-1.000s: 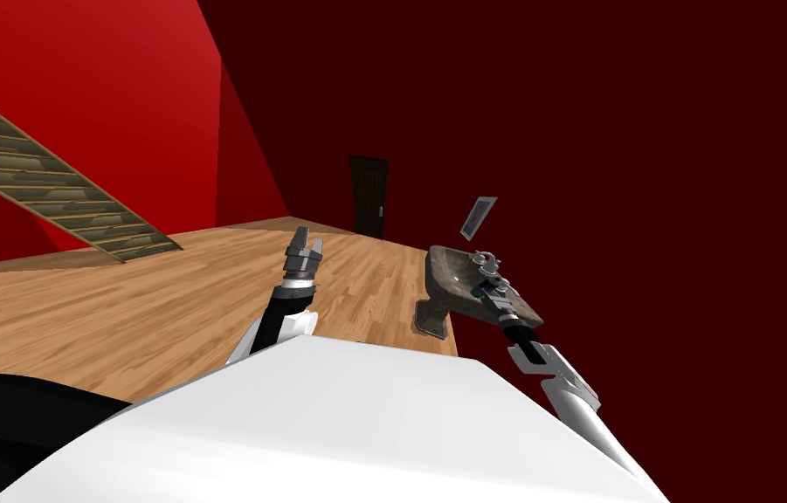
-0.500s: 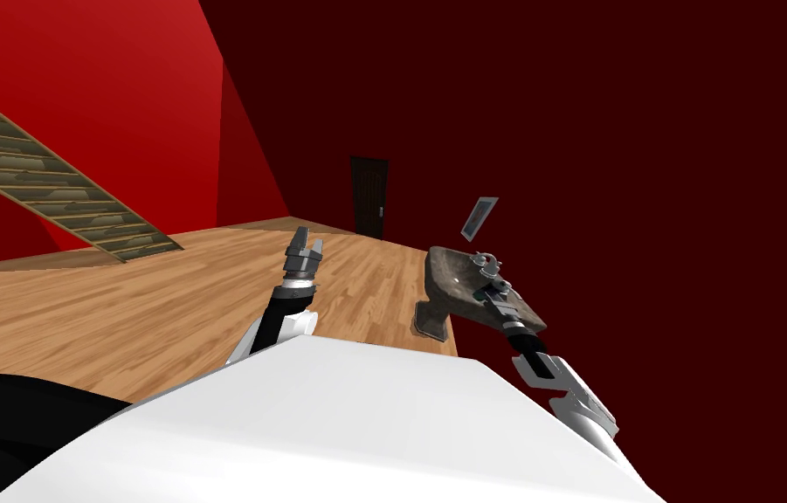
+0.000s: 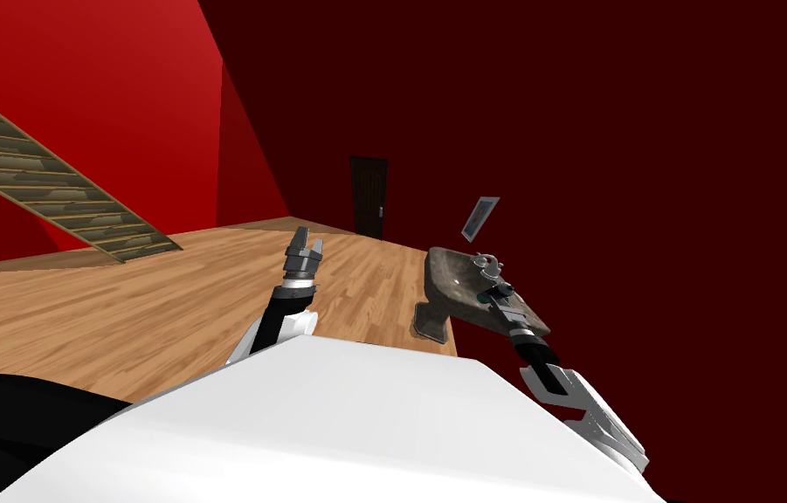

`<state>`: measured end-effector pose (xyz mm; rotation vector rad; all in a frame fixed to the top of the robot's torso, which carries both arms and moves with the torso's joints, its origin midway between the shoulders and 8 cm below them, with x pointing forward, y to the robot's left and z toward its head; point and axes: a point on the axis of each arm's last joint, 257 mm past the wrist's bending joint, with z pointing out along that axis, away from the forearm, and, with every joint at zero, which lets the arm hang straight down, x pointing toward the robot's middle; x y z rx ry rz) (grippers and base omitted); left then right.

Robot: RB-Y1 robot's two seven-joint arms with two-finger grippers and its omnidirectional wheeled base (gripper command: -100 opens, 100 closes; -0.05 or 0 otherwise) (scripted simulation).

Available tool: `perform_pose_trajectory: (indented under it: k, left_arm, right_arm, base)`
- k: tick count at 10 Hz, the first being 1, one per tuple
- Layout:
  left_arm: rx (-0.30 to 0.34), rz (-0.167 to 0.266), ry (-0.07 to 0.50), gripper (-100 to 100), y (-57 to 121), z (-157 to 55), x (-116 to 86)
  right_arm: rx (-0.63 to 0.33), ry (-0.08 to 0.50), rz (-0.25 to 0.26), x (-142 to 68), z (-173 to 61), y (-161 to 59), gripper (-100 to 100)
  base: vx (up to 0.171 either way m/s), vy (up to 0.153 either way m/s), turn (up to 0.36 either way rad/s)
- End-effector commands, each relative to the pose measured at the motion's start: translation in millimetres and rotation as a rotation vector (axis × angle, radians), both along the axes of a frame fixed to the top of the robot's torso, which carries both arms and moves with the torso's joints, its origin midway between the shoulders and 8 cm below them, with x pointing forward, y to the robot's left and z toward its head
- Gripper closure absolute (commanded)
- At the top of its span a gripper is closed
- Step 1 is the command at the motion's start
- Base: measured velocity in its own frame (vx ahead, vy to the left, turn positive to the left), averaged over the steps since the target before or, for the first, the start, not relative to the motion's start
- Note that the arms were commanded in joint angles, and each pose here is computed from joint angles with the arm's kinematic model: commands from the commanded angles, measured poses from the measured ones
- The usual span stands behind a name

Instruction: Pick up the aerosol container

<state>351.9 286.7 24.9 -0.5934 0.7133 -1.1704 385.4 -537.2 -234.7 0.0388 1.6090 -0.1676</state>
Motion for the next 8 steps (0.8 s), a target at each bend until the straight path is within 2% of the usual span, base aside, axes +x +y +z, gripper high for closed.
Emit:
perform_pose_trajectory:
  k: [1, 2, 3, 4, 6, 7, 8]
  left_arm:
    - [0.0, 0.0, 0.0, 0, 0.0, 0.0, 0.0]
    - [0.0, 0.0, 0.0, 0, 0.0, 0.0, 0.0]
    - [0.0, 0.0, 0.0, 0, 0.0, 0.0, 0.0]
    - [0.0, 0.0, 0.0, 0, 0.0, 0.0, 0.0]
    - [0.0, 0.0, 0.0, 0, 0.0, 0.0, 0.0]
    - [0.0, 0.0, 0.0, 0, 0.0, 0.0, 0.0]
    - [0.0, 0.0, 0.0, 0, 0.0, 0.0, 0.0]
  right_arm:
    - [-0.01, -0.001, 0.006, -8.8, 5.5, 4.2, 100]
    - [-0.017, -0.02, 0.021, -4.8, 15.2, 10.6, 100]
    - [-0.016, 0.006, -0.038, -26.2, 8.6, -4.1, 100]
    - [-0.025, 0.007, -0.028, -31.5, 12.0, 0.6, 100]
    - [-0.04, -0.024, 0.001, -26.8, 29.9, 13.6, 100]
    - [-0.035, -0.01, -0.011, -30.3, 23.9, 7.9, 100]
    - [-0.036, -0.013, -0.008, -29.7, 25.6, 9.1, 0]
  base:
    - [0.027, -0.013, -0.011]
    - [0.006, -0.004, -0.009]
    - [0.053, -0.023, 0.034]
    - [0.062, -0.034, 0.004]
    - [0.012, -0.014, -0.008]
    - [0.0, 0.0, 0.0]
    - [0.0, 0.0, 0.0]
